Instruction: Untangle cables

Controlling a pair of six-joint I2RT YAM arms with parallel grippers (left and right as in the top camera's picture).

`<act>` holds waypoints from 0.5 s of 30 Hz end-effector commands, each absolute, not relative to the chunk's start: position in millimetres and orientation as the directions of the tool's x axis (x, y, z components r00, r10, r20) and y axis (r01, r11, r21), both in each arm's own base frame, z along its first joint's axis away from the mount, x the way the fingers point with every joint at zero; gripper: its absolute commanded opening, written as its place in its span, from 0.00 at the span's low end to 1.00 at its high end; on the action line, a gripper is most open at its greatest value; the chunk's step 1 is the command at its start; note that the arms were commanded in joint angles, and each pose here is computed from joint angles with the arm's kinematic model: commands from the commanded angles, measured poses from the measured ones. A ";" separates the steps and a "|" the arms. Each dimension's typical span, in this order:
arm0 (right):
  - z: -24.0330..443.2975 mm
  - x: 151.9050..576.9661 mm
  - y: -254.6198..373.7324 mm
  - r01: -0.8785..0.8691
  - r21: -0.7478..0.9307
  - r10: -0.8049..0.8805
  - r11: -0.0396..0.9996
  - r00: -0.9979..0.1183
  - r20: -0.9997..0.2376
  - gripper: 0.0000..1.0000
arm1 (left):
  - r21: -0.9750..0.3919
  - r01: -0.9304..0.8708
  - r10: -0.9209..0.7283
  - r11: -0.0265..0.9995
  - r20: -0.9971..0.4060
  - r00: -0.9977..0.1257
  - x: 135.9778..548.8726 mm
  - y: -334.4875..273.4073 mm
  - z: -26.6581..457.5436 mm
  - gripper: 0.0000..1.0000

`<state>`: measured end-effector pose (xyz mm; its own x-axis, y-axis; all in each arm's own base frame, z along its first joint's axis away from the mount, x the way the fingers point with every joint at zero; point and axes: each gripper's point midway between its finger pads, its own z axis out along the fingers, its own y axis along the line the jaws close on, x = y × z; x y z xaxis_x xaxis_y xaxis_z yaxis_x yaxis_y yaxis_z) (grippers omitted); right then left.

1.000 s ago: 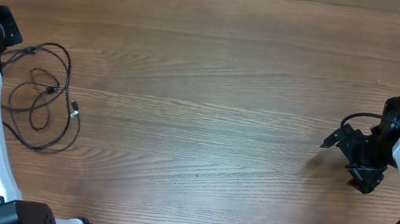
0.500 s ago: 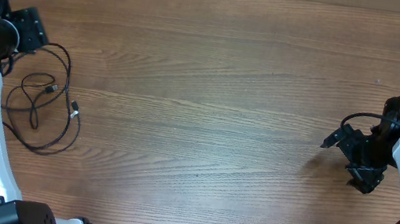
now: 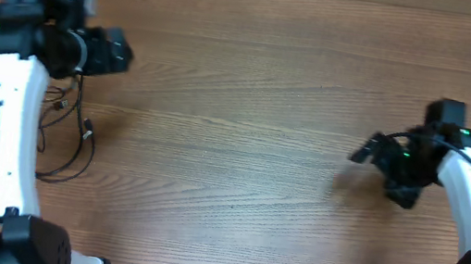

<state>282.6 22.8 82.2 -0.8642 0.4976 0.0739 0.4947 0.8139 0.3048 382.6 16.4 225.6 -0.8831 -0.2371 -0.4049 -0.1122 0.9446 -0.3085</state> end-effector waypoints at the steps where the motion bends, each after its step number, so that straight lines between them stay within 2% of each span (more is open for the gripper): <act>1: 85.9 287.2 65.6 0.307 0.397 0.318 0.865 -0.947 0.039 1.00 | -0.332 -0.055 -0.172 0.942 -0.334 -0.927 380.3 -14.2 211.0 0.95; 2: 86.4 289.5 74.2 0.264 0.403 0.281 0.876 -0.960 0.018 1.00 | -0.326 -0.039 -0.144 0.945 -0.304 -0.942 376.5 -21.9 204.0 1.00; 8: 91.9 306.0 115.4 0.033 0.426 0.097 0.904 -0.987 -0.131 1.00 | -0.280 -0.012 -0.046 0.960 -0.116 -0.992 348.1 -49.9 171.4 1.00; 15: 112.8 333.6 113.4 0.005 0.441 0.118 0.897 -0.967 -0.228 1.00 | -0.271 -0.037 -0.021 0.962 0.061 -0.998 310.0 -57.2 163.7 1.00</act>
